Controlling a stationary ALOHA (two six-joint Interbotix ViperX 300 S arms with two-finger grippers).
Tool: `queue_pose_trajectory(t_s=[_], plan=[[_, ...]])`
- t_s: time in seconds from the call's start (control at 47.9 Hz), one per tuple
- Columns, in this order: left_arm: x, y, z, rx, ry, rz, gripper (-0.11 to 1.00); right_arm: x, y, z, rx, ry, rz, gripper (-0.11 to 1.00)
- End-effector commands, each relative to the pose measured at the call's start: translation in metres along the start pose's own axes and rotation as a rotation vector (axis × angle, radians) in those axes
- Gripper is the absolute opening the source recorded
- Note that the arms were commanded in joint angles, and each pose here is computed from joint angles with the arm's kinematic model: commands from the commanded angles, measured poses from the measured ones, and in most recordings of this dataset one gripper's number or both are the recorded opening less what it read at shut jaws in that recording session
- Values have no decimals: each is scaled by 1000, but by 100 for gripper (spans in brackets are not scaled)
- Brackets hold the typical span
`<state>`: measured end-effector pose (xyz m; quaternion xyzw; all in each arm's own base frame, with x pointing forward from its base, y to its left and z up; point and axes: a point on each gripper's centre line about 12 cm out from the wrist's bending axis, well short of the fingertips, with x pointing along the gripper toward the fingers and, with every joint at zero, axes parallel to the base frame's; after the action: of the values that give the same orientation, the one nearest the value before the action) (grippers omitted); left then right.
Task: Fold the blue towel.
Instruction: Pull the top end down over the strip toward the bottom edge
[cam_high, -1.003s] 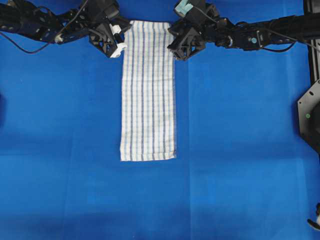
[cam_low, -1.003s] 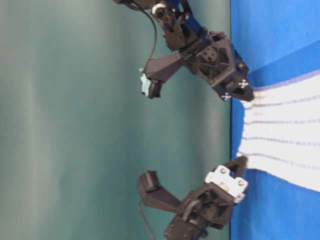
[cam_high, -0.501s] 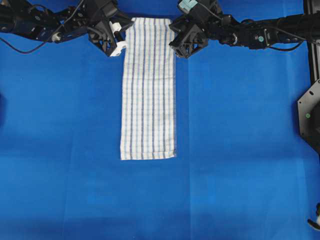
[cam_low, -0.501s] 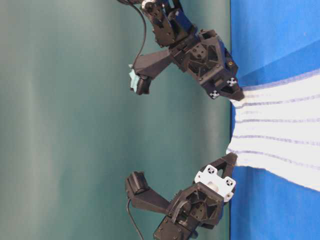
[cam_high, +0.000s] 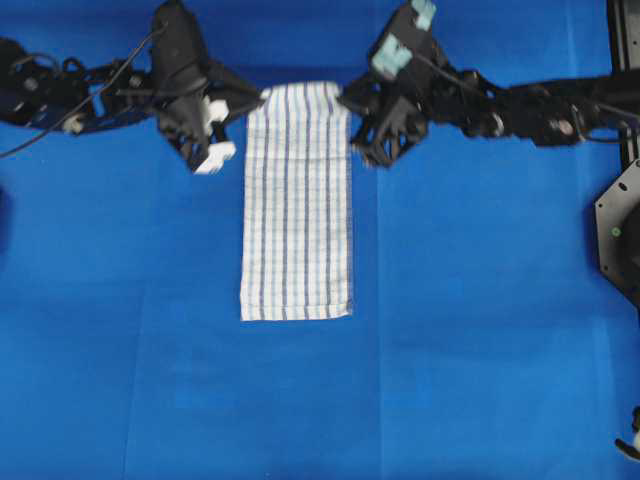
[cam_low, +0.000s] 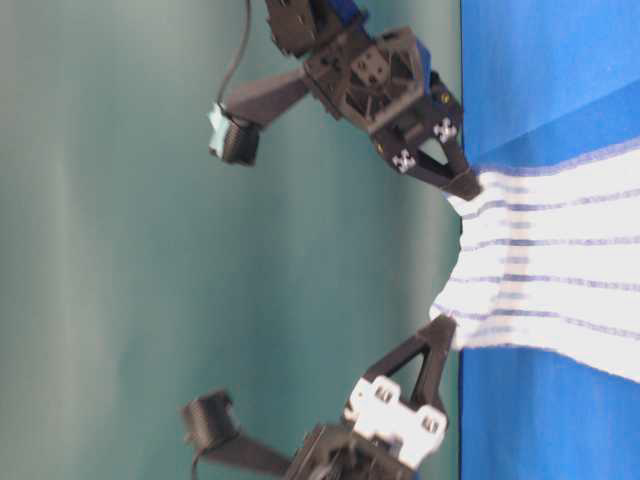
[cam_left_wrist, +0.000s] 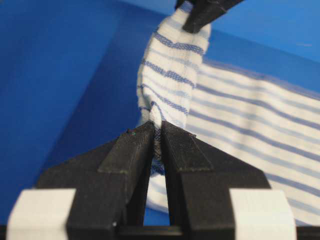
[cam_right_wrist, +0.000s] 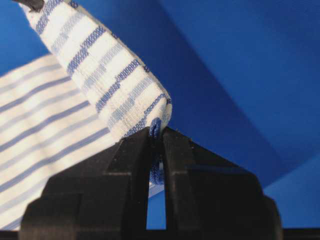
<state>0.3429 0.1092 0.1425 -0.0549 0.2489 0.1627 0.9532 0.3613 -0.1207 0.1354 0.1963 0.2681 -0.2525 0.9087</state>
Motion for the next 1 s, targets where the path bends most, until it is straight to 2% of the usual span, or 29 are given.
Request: queue_pose_trajectory(t_s=[0.0, 0.292, 0.522, 0.648, 0.982], plan=[[-15, -16, 14, 2, -57, -43, 5, -16, 20, 6, -6, -46, 50, 8], [-34, -75, 3, -38, -38, -201, 5, -44, 65, -27, -8, -34, 152, 8], [-40, -120, -7, -32, -30, -317, 5, -53, 89, -44, -27, -2, 209, 8], [-41, -131, -14, -29, -12, -343, 5, -57, 97, -50, -30, 6, 227, 8], [-34, -145, -32, -36, 34, -366, 5, -59, 113, -67, -30, 40, 249, 8]])
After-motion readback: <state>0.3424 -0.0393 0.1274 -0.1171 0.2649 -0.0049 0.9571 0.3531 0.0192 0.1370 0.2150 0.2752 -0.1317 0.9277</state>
